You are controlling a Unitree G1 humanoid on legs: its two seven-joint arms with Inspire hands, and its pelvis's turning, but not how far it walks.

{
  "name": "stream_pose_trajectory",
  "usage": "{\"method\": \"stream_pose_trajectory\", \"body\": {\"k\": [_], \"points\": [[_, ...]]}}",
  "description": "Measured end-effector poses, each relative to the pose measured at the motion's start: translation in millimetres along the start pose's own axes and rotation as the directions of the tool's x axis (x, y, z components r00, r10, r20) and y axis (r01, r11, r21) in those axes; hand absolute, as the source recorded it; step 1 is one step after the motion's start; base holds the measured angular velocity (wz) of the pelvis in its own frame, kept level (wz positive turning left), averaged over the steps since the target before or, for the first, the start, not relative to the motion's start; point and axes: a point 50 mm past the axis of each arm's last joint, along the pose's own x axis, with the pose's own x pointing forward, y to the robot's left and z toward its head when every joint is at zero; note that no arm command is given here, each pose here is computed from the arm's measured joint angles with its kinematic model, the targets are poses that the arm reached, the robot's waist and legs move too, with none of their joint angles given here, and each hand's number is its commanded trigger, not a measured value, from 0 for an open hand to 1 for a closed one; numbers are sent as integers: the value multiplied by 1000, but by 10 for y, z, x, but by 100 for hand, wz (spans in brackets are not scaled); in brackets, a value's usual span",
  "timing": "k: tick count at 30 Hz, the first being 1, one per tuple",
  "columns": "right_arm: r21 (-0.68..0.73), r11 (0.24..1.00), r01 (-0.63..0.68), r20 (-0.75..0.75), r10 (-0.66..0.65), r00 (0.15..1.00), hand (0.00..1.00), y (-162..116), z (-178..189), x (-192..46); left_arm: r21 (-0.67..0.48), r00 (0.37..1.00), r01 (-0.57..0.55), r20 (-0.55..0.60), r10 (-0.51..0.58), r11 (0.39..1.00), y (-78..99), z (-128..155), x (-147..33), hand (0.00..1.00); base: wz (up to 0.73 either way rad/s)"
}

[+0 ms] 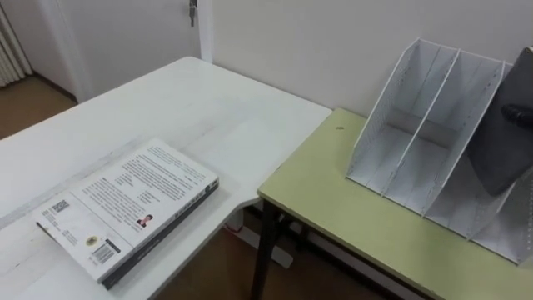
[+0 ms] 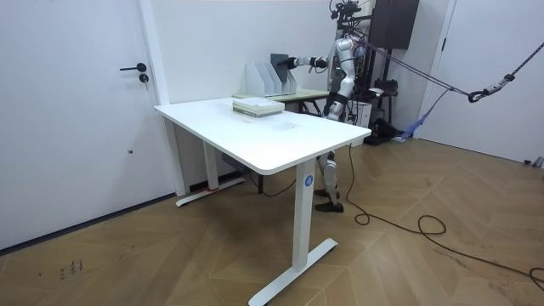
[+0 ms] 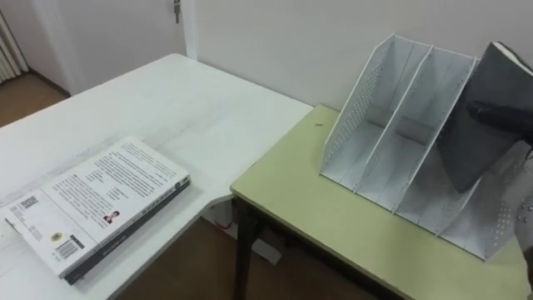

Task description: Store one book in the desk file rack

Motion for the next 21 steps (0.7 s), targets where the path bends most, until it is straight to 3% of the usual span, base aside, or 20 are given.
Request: {"method": "stream_pose_trajectory", "body": {"k": [21], "points": [[-4,1000,-6,15,6,1000,0,-34,76,20,0,1000,-29,0,29,1000,83,28,-27,0,0]]}}
